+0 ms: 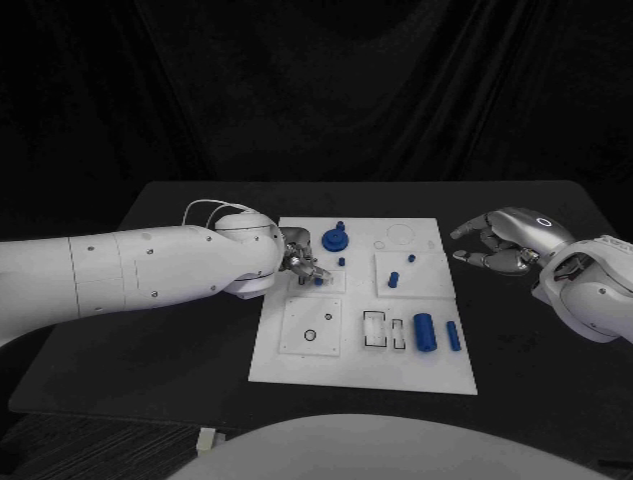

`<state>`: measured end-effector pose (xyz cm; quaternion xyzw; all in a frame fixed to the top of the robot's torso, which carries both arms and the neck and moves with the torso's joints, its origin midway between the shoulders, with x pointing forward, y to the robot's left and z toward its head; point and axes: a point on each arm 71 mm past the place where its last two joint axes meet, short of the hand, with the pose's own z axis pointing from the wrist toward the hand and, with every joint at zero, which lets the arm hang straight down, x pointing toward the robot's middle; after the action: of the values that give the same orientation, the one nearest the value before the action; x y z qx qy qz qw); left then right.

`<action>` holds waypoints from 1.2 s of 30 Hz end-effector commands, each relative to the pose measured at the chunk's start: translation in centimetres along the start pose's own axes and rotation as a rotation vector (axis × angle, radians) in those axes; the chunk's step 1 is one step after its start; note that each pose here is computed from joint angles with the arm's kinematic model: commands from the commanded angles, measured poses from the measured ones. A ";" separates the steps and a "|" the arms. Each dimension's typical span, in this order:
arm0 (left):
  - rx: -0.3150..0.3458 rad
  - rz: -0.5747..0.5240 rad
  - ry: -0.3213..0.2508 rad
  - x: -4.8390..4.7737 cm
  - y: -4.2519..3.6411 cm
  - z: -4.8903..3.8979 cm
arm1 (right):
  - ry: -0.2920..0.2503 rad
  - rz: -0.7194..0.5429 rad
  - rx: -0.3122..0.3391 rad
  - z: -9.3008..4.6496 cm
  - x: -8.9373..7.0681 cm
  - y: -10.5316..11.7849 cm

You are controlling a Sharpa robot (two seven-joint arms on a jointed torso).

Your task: Assemble the parts on the task board

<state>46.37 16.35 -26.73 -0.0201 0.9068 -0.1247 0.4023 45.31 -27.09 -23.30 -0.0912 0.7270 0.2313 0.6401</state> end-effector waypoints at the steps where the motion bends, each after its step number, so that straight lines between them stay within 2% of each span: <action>1: 0.005 0.012 0.016 0.20 -0.19 0.10 | -0.005 0.000 0.008 -0.1 0.1 0.0; 22: 0.007 0.025 0.042 0.68 -0.44 0.66 | -0.007 0.005 0.007 0.0 0.1 0.0; 36: 0.021 0.021 0.039 0.74 -0.44 0.75 | -0.006 0.008 0.008 0.0 0.2 -0.1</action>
<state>46.53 15.89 -27.52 -0.0100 0.9135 -0.1202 0.3884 45.32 -27.08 -23.41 -0.0885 0.7279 0.2324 0.6390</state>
